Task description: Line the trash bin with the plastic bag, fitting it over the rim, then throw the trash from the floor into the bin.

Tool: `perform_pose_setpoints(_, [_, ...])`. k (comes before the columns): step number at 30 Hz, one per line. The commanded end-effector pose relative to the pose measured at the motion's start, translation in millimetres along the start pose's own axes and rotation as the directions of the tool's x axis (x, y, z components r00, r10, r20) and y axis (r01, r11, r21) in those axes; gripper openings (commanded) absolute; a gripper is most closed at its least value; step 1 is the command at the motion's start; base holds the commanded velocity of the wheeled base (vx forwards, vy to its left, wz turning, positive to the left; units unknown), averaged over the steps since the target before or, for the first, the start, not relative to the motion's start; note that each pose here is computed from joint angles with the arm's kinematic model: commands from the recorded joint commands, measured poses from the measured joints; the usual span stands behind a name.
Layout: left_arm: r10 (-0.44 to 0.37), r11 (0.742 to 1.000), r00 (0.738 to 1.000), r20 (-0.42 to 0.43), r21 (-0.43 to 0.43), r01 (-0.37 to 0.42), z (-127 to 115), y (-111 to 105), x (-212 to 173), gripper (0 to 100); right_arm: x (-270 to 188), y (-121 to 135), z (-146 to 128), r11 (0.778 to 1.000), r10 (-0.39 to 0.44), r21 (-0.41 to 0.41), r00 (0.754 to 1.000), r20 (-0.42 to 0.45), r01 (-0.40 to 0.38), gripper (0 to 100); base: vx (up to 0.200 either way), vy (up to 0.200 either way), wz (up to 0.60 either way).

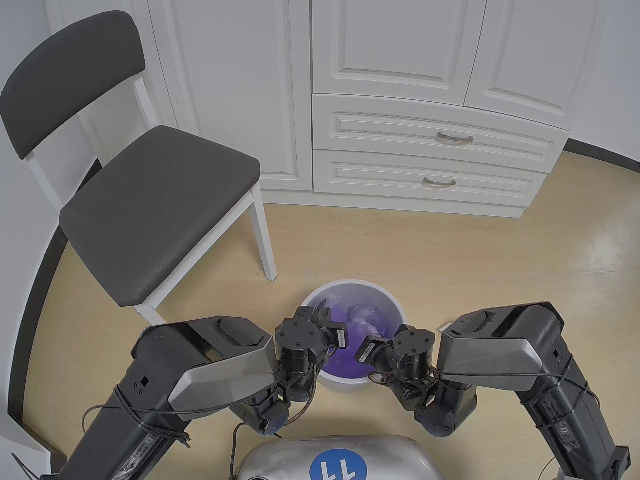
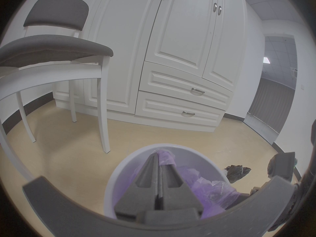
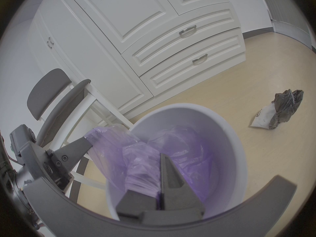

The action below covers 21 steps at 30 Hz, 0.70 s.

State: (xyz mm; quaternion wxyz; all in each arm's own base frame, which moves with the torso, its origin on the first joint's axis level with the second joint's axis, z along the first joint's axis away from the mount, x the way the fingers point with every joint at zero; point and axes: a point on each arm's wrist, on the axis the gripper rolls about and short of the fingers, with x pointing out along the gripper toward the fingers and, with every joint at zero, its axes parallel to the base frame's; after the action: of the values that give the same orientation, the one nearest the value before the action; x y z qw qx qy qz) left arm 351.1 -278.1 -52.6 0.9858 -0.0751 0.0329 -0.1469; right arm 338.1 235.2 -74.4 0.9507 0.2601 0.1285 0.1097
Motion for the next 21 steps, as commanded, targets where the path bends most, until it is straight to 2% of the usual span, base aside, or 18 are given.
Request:
perform_pose_setpoints(1, [0.002,1.0,1.0,-0.007,0.001,-0.002,-4.7,1.4,0.7,0,0.2,-2.3,-4.3,1.0,-0.001,0.001,1.0,0.005,0.001,0,0.0,0.0,0.0])
perform_pose_setpoints(4, [0.012,1.0,1.0,-0.011,0.0,-0.012,-9.7,5.7,3.3,0,-0.5,-3.5,-6.5,1.0,-0.007,-0.004,1.0,0.0,0.007,0,0.0,0.0,0.0])
perform_pose_setpoints(8, [0.028,1.0,1.0,0.012,-0.006,-0.028,-0.2,10.8,7.2,0,-1.8,-0.6,1.7,1.0,-0.003,0.002,1.0,0.013,0.003,0,0.0,0.0,0.0])
perform_pose_setpoints(10, [0.039,0.999,0.998,0.055,-0.013,-0.039,26.7,14.8,7.9,0,-8.0,-0.2,12.6,1.0,-0.011,-0.017,1.0,0.016,0.012,0,0.0,0.0,0.0])
perform_pose_setpoints(12, [0.047,0.999,0.998,0.044,-0.008,-0.047,32.9,20.6,2.8,0,-12.4,-1.0,19.1,0.999,-0.013,-0.039,1.0,0.011,0.013,0,0.0,0.0,0.0])
perform_pose_setpoints(18, [0.064,0.997,0.998,0.026,0.039,-0.065,47.1,43.4,-3.2,0,-21.0,-12.1,59.0,0.986,-0.041,-0.157,0.998,0.055,0.049,0,0.0,0.0,0.0])
perform_pose_setpoints(19, [0.061,0.996,0.998,0.018,0.068,-0.062,54.8,50.6,-8.1,0,-26.2,-19.1,75.6,0.98,-0.044,-0.189,0.997,0.062,0.055,0,0.0,0.0,0.0])
perform_pose_setpoints(21, [0.051,0.994,0.999,0.003,0.091,-0.051,60.8,55.7,-15.1,0,-32.7,-29.6,89.2,0.971,-0.053,-0.232,0.997,0.056,0.065,0,0.0,0.0,0.0])
